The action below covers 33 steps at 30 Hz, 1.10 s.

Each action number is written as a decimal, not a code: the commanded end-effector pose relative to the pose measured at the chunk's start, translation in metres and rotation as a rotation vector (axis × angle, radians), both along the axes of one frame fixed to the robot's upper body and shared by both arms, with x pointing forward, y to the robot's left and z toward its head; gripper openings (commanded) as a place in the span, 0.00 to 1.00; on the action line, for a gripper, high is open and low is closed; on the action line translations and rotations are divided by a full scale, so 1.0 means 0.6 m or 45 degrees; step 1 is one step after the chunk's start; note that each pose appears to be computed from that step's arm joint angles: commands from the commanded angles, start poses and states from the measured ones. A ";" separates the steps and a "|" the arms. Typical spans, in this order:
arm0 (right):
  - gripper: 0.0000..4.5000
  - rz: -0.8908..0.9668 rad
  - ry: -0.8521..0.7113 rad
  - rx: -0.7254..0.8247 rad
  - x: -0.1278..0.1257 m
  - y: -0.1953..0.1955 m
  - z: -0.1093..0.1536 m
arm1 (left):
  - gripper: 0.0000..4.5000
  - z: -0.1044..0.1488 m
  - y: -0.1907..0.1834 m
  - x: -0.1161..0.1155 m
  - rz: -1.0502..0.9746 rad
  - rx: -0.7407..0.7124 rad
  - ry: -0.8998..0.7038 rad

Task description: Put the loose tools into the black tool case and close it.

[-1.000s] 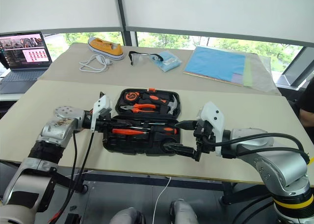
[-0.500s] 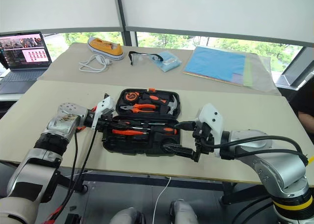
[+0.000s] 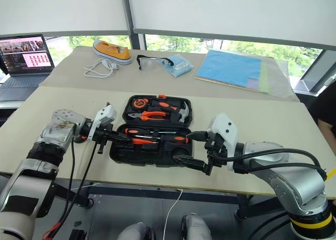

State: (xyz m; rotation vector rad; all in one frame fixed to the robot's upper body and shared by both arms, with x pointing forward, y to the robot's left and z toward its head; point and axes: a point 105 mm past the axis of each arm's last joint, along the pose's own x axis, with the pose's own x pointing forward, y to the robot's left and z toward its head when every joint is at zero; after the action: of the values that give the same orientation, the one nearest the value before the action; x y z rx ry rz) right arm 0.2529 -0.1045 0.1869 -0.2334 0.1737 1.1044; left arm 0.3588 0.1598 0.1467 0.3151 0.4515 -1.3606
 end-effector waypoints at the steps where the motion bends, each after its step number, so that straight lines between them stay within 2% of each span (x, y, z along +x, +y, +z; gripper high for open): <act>1: 1.00 0.017 -0.077 0.012 -0.003 0.005 0.018 | 0.01 0.025 -0.013 0.019 0.037 -0.051 -0.080; 11: 1.00 0.008 -0.083 0.009 -0.002 0.005 0.018 | 0.01 -0.033 -0.019 0.025 0.009 0.123 -0.086; 17: 1.00 0.000 -0.081 0.008 -0.003 0.004 0.017 | 0.01 -0.039 -0.004 0.002 -0.075 0.135 -0.003; 22: 1.00 -0.005 -0.076 0.010 -0.003 0.002 0.016 | 0.01 -0.045 0.008 -0.005 -0.077 0.153 -0.026; 25: 1.00 -0.007 -0.072 0.012 -0.002 0.003 0.014 | 0.01 -0.039 0.007 0.002 -0.050 0.133 -0.116; 33: 1.00 -0.008 -0.062 0.019 -0.001 0.005 0.011 | 0.01 0.016 -0.014 0.009 0.012 -0.098 -0.273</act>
State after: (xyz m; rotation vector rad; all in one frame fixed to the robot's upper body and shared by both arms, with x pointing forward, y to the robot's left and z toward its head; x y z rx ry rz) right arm 0.2545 -0.1044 0.1854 -0.2263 0.1734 1.0859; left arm 0.3617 0.1550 0.1341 0.3925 0.3203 -1.3329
